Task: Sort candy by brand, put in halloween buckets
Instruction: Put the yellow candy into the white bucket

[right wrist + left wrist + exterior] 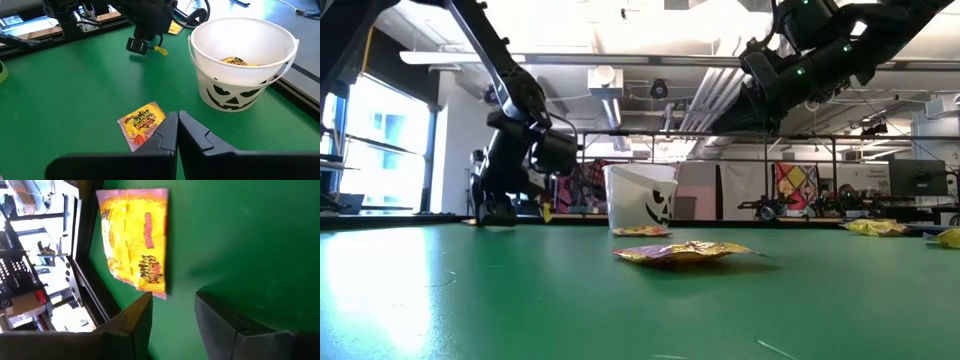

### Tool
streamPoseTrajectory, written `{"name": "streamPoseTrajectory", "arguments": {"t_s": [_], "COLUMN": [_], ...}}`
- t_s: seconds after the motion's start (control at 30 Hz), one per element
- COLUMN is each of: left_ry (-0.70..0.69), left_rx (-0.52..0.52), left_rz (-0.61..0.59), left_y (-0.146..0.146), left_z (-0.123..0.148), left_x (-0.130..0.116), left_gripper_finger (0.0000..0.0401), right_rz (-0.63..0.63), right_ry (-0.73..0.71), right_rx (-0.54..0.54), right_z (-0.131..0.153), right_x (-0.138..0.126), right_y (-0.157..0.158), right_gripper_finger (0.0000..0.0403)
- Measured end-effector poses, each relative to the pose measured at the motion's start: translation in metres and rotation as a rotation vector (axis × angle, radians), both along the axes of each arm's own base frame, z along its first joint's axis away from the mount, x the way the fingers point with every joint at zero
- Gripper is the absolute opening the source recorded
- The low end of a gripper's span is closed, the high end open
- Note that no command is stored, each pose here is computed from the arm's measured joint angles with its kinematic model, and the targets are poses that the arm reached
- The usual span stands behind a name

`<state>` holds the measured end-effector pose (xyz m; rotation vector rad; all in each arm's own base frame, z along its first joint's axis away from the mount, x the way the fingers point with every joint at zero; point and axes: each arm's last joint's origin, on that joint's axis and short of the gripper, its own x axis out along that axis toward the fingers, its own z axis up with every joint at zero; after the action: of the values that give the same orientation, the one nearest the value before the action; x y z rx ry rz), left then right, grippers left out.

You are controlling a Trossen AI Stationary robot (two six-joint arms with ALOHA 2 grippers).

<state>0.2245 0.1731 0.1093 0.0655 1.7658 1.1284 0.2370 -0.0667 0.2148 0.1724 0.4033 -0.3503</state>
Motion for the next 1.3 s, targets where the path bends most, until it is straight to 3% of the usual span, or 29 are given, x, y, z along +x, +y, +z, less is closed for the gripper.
{"name": "streamPoseTrajectory", "arguments": {"t_s": [0.47,0.8,1.3], "left_ry": [-0.014,0.018,0.057], "left_rx": [-0.001,-0.045,-0.14], "left_rz": [0.06,-0.016,-0.073], "left_y": [0.026,0.032,0.038], "left_z": [-0.001,-0.002,-0.004], "left_x": [-0.016,-0.017,-0.024], "left_gripper_finger": [0.014,0.0135,0.0004], "right_rz": [-0.001,-0.001,0.003], "right_ry": [-0.002,-0.002,-0.011], "right_rx": [0.002,0.002,0.01], "right_z": [0.0,0.0,0.0], "right_x": [0.0,0.0,0.0], "right_y": [0.0,0.0,0.0], "right_gripper_finger": [0.0,0.0,0.0]}}
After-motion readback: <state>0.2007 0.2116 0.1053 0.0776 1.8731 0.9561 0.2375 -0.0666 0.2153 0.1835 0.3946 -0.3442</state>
